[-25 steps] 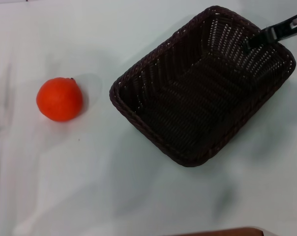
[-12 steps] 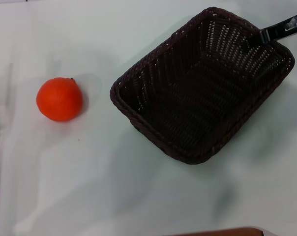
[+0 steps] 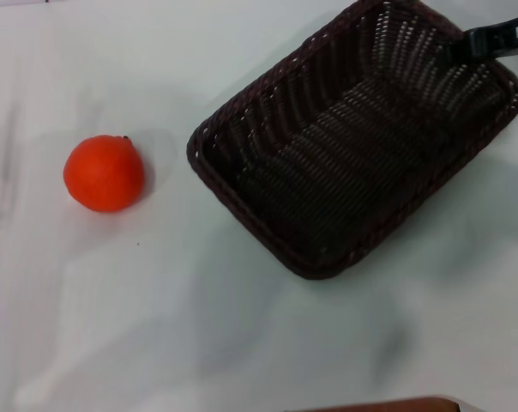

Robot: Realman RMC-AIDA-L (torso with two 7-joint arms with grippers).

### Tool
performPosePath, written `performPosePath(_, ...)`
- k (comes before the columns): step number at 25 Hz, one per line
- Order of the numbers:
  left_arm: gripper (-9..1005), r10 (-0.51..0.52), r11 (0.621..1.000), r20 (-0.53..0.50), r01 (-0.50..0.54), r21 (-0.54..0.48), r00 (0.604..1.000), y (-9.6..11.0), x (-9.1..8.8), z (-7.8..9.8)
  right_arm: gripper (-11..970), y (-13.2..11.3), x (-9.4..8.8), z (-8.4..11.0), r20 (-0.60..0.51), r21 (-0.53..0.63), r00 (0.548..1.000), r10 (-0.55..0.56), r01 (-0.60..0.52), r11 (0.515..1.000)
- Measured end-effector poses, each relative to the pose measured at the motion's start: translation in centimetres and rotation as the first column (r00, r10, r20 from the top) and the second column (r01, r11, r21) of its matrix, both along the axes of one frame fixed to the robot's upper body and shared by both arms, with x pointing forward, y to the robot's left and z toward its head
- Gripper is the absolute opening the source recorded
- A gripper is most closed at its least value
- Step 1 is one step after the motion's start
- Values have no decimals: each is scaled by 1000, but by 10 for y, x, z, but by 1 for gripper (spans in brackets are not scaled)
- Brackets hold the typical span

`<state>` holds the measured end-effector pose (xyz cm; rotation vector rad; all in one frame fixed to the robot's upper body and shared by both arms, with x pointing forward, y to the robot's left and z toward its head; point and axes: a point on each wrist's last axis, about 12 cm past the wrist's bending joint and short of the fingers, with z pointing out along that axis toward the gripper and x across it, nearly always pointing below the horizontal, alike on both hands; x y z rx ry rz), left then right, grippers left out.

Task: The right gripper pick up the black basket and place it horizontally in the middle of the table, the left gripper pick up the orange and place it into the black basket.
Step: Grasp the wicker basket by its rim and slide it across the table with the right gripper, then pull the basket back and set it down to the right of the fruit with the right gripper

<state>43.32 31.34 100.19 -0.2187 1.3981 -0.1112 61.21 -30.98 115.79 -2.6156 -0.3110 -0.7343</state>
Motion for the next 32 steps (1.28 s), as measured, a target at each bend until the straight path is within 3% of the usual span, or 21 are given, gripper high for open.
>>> performPosePath(7, 874, 4, 998, 33, -6, 62, 999, 12, 8, 8, 221, -18, -28, 6, -104, 110, 979, -173, 184, 977)
performPosePath(15, 874, 13, 996, -30, -10, 90, 999, 20, 21, 6, 217, -35, -56, -26, -181, 362, 929, -324, 369, 856)
performPosePath(21, 875, 11, 995, -48, -7, 102, 999, 22, 29, 7, 218, -37, -65, -38, -240, 336, 907, -347, 413, 846)
performPosePath(32, 874, 8, 995, -68, -1, 101, 998, 20, 35, 6, 217, -41, -63, -45, -257, 298, 878, -403, 469, 831)
